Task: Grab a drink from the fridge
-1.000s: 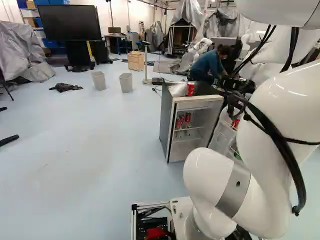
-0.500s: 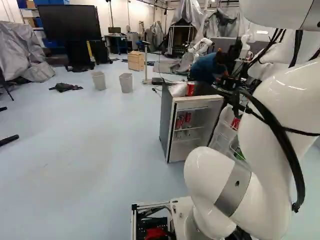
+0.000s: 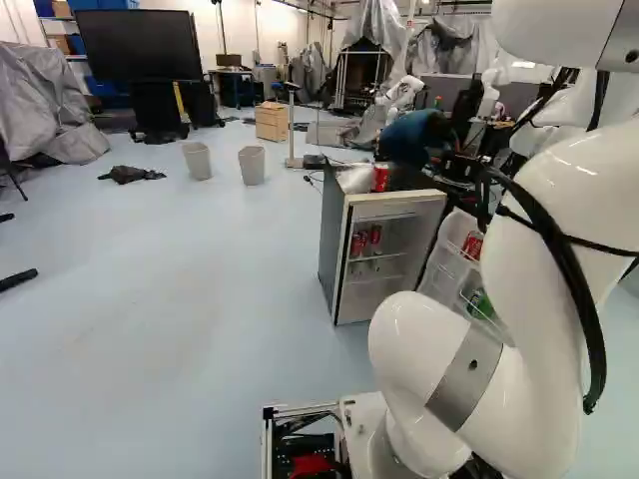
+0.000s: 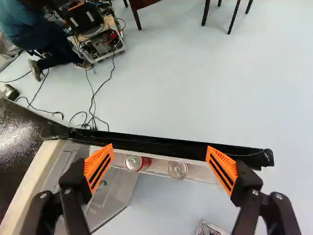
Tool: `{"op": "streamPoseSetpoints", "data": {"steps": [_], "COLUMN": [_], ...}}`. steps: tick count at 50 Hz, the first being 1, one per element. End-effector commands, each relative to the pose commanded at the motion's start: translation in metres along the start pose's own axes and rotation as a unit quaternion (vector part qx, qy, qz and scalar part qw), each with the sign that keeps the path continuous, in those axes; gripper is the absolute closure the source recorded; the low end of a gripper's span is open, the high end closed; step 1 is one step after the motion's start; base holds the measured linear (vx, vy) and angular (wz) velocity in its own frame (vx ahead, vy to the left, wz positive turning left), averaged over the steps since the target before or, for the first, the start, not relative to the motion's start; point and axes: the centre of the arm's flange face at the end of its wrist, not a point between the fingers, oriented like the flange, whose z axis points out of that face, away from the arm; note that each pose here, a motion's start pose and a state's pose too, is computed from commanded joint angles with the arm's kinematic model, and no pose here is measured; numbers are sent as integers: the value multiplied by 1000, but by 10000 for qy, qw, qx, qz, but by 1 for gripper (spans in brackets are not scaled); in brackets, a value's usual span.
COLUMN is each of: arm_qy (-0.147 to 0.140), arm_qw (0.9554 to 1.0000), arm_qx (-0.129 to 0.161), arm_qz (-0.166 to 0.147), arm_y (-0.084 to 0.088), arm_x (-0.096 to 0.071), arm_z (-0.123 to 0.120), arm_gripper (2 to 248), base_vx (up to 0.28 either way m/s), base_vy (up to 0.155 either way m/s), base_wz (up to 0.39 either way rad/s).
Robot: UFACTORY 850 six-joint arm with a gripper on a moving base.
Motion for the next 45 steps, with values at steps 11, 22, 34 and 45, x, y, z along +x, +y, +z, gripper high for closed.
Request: {"op": "streamPoseSetpoints", "data": {"steps": [11,22,34,45], "arm_qy": [-171,-338,-561,-781], "arm_qw": [9998,9994,9983,9968], "arm_qx": [-40,-67,-87,-102], "arm_qz": [46,80,110,135], "arm_y": [3,5,5,6], "arm_x": [12,25,38,49], "arm_z": [14,29,46,61], "arm_gripper": [3,3,3,3], "base_vx": [0,0,0,0], "base_vy": [0,0,0,0], "base_wz": [0,0,0,0]}}
